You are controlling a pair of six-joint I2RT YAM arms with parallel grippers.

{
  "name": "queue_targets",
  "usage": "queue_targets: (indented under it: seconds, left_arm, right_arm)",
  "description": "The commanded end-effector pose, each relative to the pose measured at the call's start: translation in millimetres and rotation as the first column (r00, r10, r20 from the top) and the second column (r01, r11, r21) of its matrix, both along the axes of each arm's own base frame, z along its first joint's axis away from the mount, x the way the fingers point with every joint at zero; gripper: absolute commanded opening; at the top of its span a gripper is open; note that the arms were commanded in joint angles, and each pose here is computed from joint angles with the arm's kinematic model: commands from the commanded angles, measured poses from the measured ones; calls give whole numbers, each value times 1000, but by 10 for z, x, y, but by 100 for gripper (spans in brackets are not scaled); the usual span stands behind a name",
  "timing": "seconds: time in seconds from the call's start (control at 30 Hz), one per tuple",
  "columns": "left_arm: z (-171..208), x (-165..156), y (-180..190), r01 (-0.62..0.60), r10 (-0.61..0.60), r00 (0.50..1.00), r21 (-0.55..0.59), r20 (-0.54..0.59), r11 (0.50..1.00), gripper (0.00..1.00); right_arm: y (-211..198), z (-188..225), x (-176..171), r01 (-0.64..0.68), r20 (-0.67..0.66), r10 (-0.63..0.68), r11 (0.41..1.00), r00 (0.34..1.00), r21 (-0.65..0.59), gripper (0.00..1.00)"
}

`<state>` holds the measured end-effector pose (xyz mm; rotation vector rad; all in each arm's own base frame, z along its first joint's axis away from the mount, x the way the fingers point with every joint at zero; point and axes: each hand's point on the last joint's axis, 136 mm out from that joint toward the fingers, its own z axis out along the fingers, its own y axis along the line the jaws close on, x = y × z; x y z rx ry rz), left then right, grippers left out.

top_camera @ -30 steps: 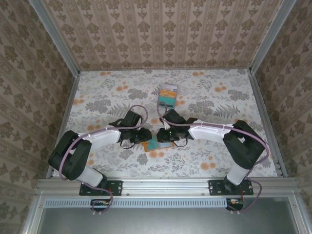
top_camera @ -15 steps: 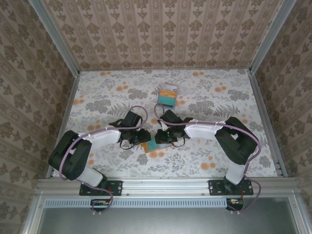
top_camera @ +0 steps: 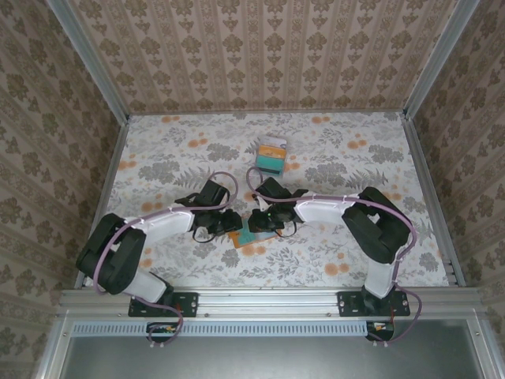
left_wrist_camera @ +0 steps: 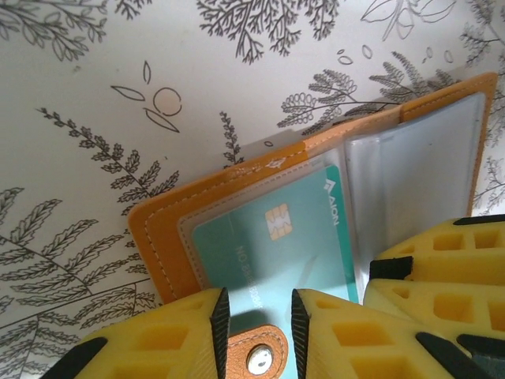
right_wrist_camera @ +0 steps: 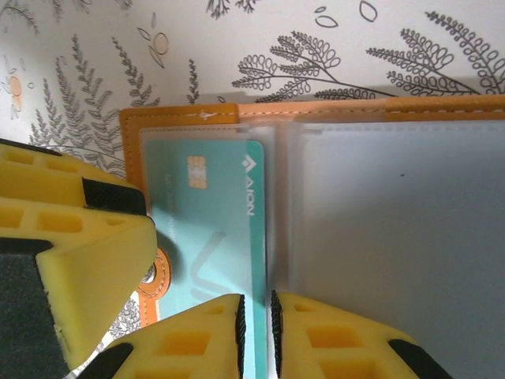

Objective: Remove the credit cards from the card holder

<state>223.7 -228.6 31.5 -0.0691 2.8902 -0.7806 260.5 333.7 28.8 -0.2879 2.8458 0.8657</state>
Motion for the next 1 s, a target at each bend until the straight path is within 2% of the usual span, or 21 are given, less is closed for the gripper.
queue_targets:
  seconds: [0.0, 0.33, 0.57, 0.77, 0.93, 0.97]
  left_arm:
    - [-80, -50, 17, 20, -20, 1000, 23, -18, 1000, 29]
    - [-135, -60, -50, 25, -24, 999, 13, -28, 1000, 26]
    - [-128, -73, -52, 30, -30, 999, 18, -27, 999, 25]
    - [-170, -81, -12, 35, -34, 999, 48, -35, 998, 23]
    - [-227, -96, 40, 39, -35, 998, 82, -43, 996, 18]
    - [-236, -98, 56, 39, -35, 998, 91, -44, 995, 14]
  right_arm:
    - [63, -14, -12, -14, -20, 14, 1000, 1000, 6, 21]
    - [95, -51, -57, -20, -48, 22, 999, 999, 28, 20]
    - [74, -51, -69, -10, -48, 11, 1000, 999, 30, 14]
    - [37, -40, -55, 5, -44, -4, 999, 999, 33, 15]
    - [22, -61, -65, 16, -56, -14, 999, 998, 44, 10]
    - [6, -58, -59, 22, -55, -19, 999, 998, 44, 9]
